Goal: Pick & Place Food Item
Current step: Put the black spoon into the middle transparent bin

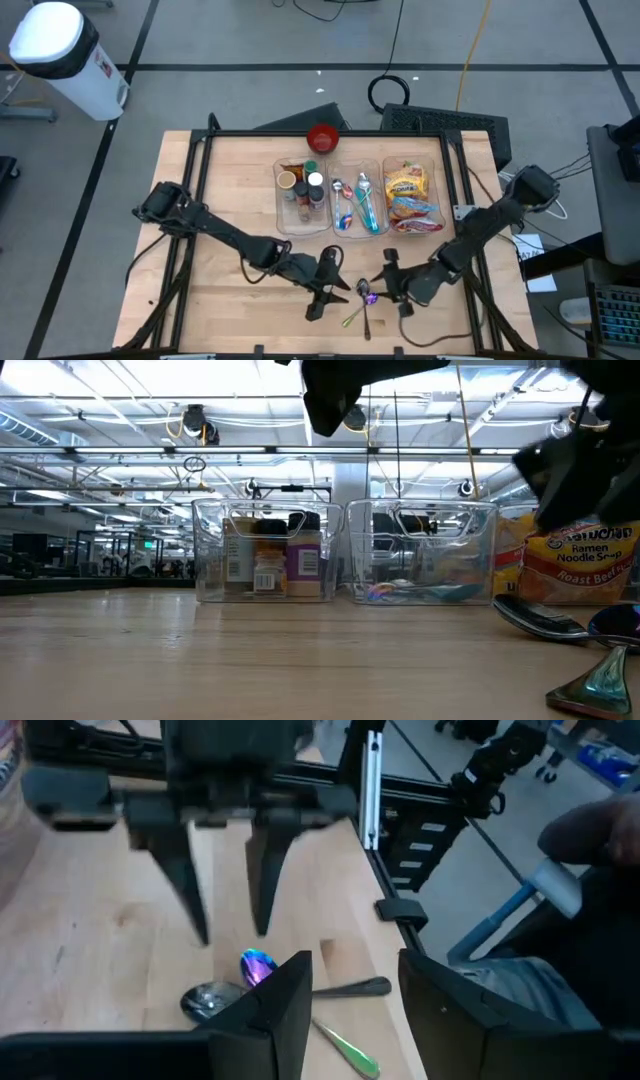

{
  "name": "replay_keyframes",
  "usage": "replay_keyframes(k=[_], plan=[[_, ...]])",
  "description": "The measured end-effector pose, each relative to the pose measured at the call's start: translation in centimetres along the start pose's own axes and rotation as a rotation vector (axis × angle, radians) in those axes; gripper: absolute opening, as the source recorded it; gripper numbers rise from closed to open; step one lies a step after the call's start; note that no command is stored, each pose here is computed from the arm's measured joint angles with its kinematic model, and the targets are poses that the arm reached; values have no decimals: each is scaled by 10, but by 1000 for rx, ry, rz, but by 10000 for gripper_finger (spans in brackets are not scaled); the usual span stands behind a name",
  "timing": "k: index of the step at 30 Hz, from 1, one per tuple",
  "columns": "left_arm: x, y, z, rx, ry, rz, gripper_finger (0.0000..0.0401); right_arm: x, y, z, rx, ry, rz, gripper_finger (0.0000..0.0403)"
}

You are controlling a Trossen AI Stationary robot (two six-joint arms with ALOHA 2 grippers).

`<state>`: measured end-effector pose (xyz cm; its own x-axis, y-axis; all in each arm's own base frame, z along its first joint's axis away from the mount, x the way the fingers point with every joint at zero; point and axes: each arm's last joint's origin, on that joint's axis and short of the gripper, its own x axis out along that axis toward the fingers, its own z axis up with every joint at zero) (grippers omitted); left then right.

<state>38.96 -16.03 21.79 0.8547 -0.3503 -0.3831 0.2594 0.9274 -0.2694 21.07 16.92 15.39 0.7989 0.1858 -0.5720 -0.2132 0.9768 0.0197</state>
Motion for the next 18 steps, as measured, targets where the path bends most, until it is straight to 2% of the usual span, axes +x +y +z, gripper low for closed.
replay_keyframes(k=[9,16,18], plan=[[0,1,0,-27,4,8,159,21,-15,-13,207,80,-83,200],[0,2,0,-27,-1,29,159,32,-17,-24,233,133,-109,197],[0,2,-1,-27,0,39,159,37,-19,-26,245,142,-86,198]])
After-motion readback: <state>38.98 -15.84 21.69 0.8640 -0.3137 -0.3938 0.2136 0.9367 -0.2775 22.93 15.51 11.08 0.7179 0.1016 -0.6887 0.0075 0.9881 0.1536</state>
